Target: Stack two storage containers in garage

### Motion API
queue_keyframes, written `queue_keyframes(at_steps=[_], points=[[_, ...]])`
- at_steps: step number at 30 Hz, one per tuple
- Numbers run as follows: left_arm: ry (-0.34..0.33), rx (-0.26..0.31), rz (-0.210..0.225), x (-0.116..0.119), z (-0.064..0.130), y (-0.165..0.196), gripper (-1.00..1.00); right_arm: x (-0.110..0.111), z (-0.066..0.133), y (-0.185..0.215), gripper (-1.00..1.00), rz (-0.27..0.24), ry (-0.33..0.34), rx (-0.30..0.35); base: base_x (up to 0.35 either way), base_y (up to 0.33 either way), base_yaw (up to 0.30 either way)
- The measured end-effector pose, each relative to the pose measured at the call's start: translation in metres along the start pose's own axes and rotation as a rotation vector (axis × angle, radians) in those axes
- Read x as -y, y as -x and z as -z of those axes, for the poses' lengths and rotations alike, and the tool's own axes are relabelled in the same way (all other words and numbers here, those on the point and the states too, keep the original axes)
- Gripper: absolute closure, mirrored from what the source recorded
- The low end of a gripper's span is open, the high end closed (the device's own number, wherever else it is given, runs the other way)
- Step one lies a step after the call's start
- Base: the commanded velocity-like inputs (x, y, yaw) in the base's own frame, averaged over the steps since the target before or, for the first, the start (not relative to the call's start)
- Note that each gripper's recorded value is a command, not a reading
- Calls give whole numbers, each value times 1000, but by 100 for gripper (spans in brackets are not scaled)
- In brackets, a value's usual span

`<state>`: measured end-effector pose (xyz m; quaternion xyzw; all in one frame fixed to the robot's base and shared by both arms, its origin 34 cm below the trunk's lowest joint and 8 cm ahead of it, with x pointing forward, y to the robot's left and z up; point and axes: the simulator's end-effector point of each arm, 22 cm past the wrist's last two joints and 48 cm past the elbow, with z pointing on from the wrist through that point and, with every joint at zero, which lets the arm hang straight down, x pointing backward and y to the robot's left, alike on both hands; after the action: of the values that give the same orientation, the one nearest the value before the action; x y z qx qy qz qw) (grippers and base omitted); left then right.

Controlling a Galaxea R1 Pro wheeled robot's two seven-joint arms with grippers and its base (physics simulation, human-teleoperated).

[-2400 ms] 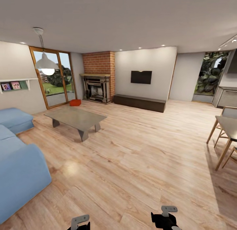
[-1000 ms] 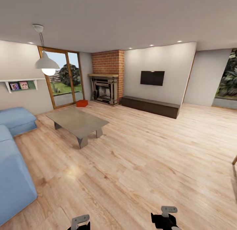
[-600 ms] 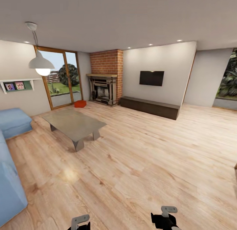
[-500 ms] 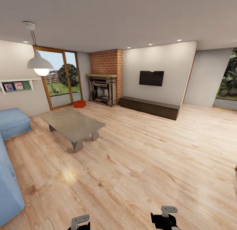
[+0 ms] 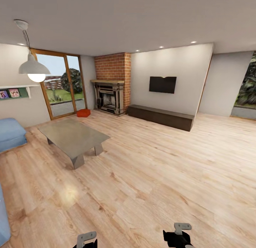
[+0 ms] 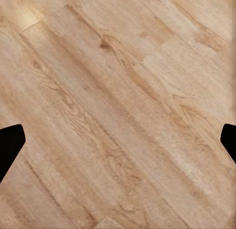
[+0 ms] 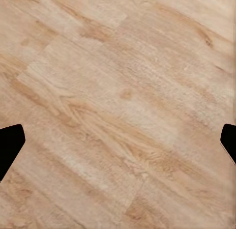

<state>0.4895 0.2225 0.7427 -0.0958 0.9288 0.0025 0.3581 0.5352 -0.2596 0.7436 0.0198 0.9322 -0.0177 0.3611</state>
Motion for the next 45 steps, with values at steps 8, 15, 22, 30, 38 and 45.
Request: queue_keyframes(at_steps=[8,15,22,30,38,45], points=[[-1,1,0,0,0,0,-100,0,0,0,-100,0,0,0,309,-195,0],[0,1,0,0,0,0,-100,0,0,0,-100,0,0,0,309,-195,0],[1,1,-1,-1,0,0,-100,0,0,0,-100,0,0,0,309,-195,0],[-1,1,0,0,0,0,-100,0,0,0,-100,1,0,0,309,-195,0],[1,1,-1,-1,0,0,-100,0,0,0,-100,1,0,0,309,-195,0],[0,1,0,0,0,0,-100,0,0,0,-100,0,0,0,309,-195,21]])
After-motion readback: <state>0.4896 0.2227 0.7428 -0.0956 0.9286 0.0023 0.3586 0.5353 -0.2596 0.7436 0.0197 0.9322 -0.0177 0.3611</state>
